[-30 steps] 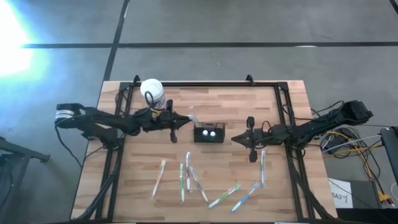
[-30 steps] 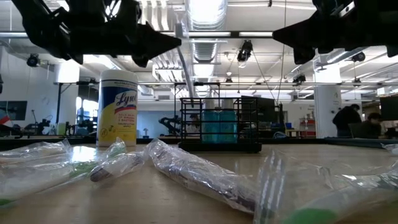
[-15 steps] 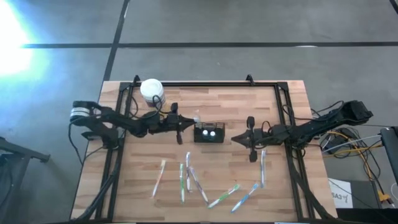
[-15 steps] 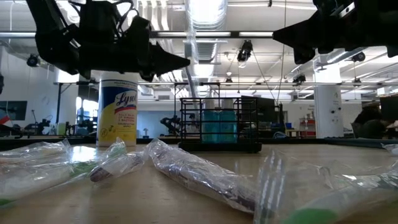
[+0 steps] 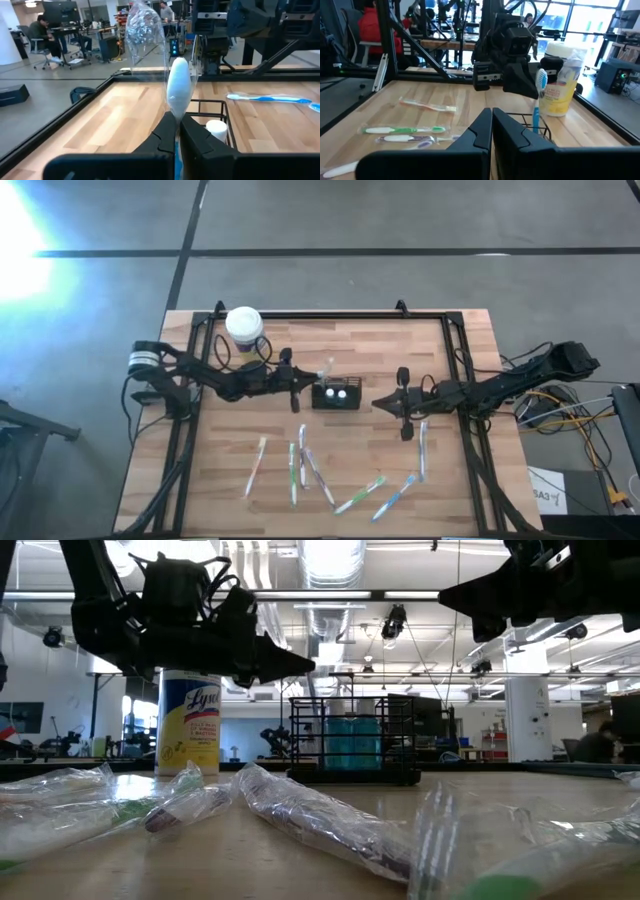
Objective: Pick & Place toothbrushing station
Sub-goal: Put the left blue toothbrush into the black mesh organizer
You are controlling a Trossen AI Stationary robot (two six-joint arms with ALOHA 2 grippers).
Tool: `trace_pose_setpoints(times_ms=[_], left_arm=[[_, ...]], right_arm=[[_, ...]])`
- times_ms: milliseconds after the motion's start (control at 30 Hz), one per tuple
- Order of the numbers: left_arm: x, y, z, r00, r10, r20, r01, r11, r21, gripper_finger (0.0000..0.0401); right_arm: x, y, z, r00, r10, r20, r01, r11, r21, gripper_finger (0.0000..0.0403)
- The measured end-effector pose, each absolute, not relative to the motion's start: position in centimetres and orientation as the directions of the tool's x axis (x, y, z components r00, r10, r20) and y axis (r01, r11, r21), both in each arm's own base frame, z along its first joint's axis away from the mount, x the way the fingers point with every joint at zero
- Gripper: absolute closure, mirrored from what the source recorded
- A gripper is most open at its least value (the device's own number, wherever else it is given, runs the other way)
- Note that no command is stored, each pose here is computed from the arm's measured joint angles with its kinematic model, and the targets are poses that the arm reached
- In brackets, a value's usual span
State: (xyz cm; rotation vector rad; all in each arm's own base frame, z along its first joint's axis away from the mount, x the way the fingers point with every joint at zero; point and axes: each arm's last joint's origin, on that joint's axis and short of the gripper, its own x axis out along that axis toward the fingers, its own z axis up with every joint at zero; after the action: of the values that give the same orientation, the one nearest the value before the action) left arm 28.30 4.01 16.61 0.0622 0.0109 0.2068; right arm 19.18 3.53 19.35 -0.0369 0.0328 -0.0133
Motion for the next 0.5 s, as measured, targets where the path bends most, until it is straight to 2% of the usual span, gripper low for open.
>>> trace_pose_setpoints(times_ms=[167, 500], left_arm=[[28.25, 4.3, 16.53, 0.975, 0.223, -0.011, -0.223, 0.975, 0.013, 0.0368], [27.98, 4.26, 17.14, 0.975, 0.223, -0.008, -0.223, 0.975, -0.022, 0.0289]], right_arm=[[19.18, 3.52, 19.34, 0.999, -0.013, -0.033, 0.012, 0.999, -0.038, 0.0394], [19.19, 3.52, 19.35, 0.999, -0.012, -0.033, 0.01, 0.999, -0.045, 0.0394]])
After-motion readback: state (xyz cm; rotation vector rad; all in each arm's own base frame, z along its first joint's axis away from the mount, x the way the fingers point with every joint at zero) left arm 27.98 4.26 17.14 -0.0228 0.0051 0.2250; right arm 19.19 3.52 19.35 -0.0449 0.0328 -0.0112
